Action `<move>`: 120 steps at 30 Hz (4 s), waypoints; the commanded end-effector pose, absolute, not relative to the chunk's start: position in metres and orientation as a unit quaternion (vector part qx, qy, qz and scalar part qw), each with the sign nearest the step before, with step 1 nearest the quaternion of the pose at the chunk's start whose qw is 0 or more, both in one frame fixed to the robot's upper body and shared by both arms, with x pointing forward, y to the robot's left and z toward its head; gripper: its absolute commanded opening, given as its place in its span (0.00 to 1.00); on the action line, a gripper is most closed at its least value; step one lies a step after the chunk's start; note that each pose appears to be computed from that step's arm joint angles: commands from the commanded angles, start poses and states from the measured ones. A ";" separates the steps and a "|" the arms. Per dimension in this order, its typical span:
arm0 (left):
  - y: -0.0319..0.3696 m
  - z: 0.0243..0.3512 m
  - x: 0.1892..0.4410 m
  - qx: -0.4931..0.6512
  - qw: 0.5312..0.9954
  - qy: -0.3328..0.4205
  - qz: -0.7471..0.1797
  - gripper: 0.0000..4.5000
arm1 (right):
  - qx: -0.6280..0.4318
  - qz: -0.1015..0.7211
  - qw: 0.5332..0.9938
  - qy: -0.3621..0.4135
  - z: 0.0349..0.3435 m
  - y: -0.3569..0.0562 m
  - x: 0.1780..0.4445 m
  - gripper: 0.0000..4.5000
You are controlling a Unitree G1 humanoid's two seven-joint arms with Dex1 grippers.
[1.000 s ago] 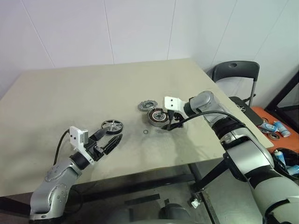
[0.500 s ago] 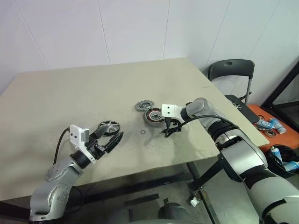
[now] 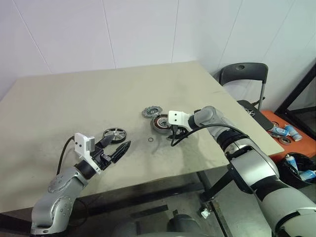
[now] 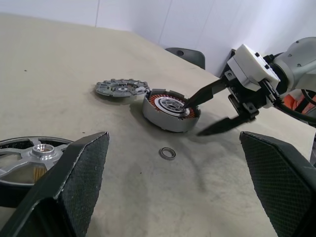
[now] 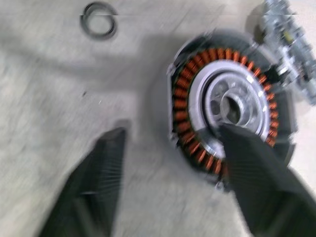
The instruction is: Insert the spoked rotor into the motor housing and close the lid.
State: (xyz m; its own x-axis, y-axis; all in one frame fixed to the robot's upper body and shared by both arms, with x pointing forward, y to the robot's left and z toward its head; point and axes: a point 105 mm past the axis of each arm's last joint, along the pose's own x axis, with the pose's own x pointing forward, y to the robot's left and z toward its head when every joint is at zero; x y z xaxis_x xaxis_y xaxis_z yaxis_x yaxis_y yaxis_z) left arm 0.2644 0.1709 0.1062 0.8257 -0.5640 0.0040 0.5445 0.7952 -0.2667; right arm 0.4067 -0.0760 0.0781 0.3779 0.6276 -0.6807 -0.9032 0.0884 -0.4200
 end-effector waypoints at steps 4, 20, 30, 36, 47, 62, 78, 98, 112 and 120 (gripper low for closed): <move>0.168 0.119 0.262 -0.123 0.944 0.012 -0.306 1.00 | -0.411 0.531 0.729 0.137 0.095 -0.068 0.412 0.43; 0.170 0.117 0.260 -0.119 0.943 0.012 -0.310 1.00 | -0.433 0.531 0.717 0.125 0.098 -0.073 0.412 0.00; 0.170 0.118 0.261 -0.119 0.942 0.012 -0.312 1.00 | -0.385 0.615 0.673 0.143 0.113 -0.065 0.386 0.00; 0.170 0.117 0.261 -0.121 0.943 0.013 -0.311 1.00 | -0.346 0.660 0.647 0.163 0.122 -0.066 0.353 0.00; 0.168 0.116 0.259 -0.123 0.942 0.017 -0.312 1.00 | -0.300 0.631 0.689 0.194 0.110 -0.091 0.326 0.00; 0.162 0.118 0.261 -0.120 0.936 0.026 -0.330 1.00 | -0.221 0.612 0.720 0.242 0.105 -0.092 0.306 0.00; 0.162 0.117 0.260 -0.122 0.936 0.028 -0.330 1.00 | -0.274 0.562 0.742 0.242 0.084 -0.094 0.328 0.67; 0.133 0.115 0.316 -0.048 0.937 0.010 -0.347 1.00 | -0.217 0.508 0.813 0.185 0.108 -0.110 0.316 0.67; 0.106 0.103 0.345 -0.062 0.888 0.038 -0.454 1.00 | -0.151 0.386 0.903 0.116 0.153 -0.137 0.328 0.67; 0.090 0.072 0.341 -0.065 0.876 0.085 -0.470 1.00 | -0.071 0.342 0.933 0.085 0.174 -0.150 0.330 0.67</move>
State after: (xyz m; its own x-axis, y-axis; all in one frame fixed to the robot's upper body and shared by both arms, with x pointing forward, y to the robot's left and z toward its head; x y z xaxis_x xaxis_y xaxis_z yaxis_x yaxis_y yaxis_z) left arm 0.3412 0.0981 0.0675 0.5630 -0.8207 -0.0976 0.7908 0.5692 -0.2250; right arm 0.3326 -0.1536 0.1592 0.7423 0.6186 -0.2575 -0.6498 0.7584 -0.0512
